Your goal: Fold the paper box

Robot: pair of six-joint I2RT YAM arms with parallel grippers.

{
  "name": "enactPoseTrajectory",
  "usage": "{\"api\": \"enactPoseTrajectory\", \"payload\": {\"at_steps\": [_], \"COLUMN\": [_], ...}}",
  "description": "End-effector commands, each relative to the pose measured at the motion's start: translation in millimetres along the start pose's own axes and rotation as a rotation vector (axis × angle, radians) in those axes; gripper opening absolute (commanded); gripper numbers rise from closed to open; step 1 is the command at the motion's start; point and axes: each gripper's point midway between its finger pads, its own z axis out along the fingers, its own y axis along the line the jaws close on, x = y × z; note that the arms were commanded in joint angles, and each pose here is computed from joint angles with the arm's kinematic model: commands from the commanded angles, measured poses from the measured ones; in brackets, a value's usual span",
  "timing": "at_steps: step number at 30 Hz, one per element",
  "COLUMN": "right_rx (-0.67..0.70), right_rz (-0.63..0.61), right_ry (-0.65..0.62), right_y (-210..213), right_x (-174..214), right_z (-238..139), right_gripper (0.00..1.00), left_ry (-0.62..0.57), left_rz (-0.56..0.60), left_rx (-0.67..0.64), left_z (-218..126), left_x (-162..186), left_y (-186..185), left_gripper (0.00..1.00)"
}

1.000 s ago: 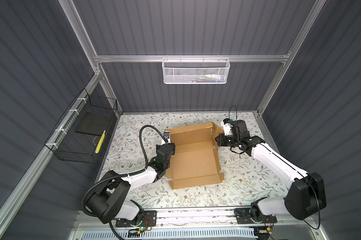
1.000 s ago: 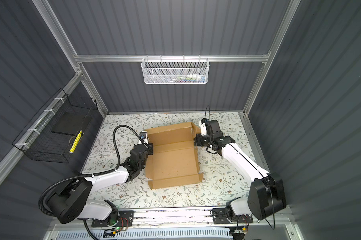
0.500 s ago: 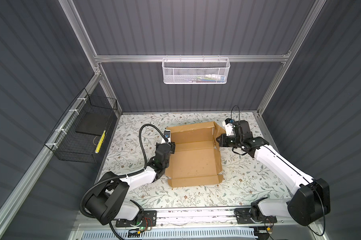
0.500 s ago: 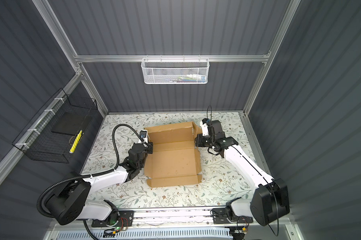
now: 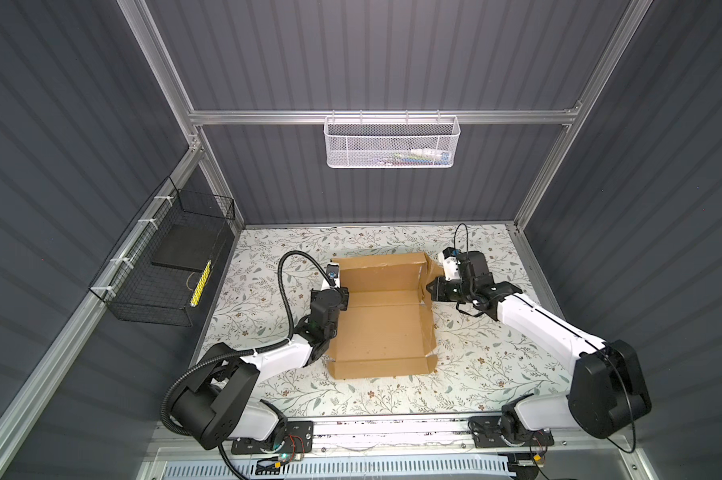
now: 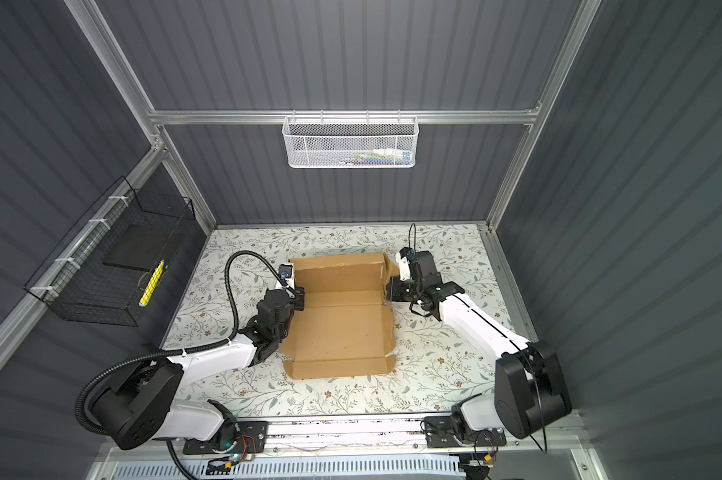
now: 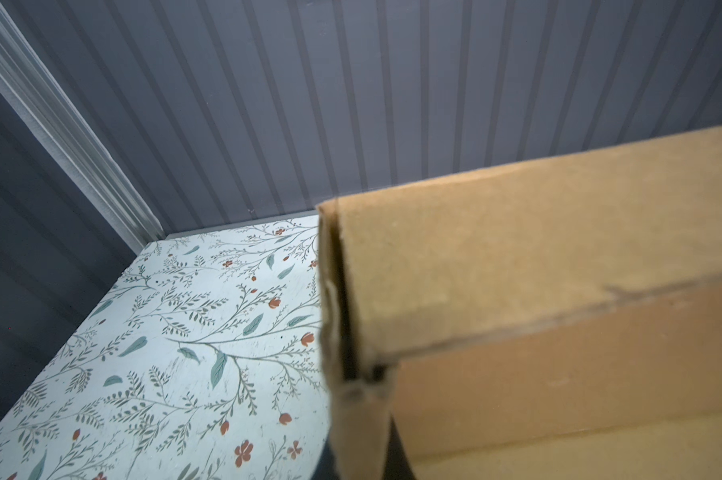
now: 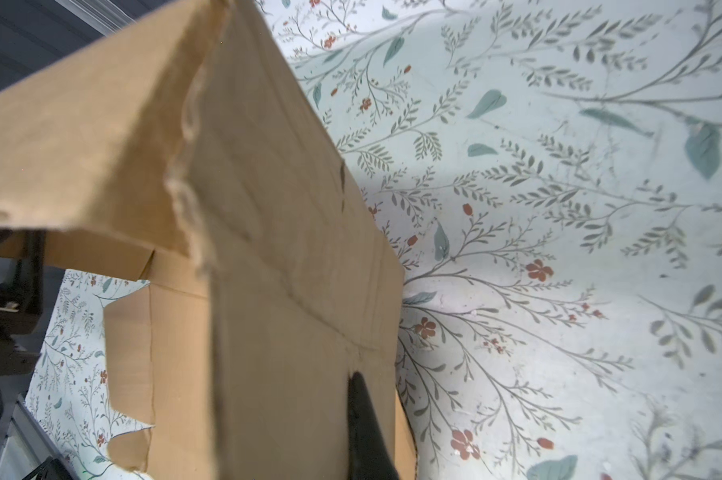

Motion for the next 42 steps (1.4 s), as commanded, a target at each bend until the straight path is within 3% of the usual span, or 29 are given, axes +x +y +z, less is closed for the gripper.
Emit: {"api": "enactPoseTrajectory", "payload": {"at_steps": [1, 18, 42], "right_rx": [-0.033, 0.112, 0.204], "right_rz": [0.011, -0.068, -0.096], "right_ry": [-0.008, 0.043, 0.064], "right_y": [5, -11, -28], "right_x": [4, 35, 53], "right_z": [18, 57, 62], "right_gripper": [0.04, 0.04, 0.04], "left_ry": [0.024, 0.071, 0.093], "left_rz": [-0.010, -0.064, -0.072], "left_rx": [-0.032, -0.053, -0.048], "left_z": [1, -10, -13], "left_x": [15, 46, 57], "left_y": [6, 16, 16], "left_gripper": [0.00, 0.00, 0.00]}}
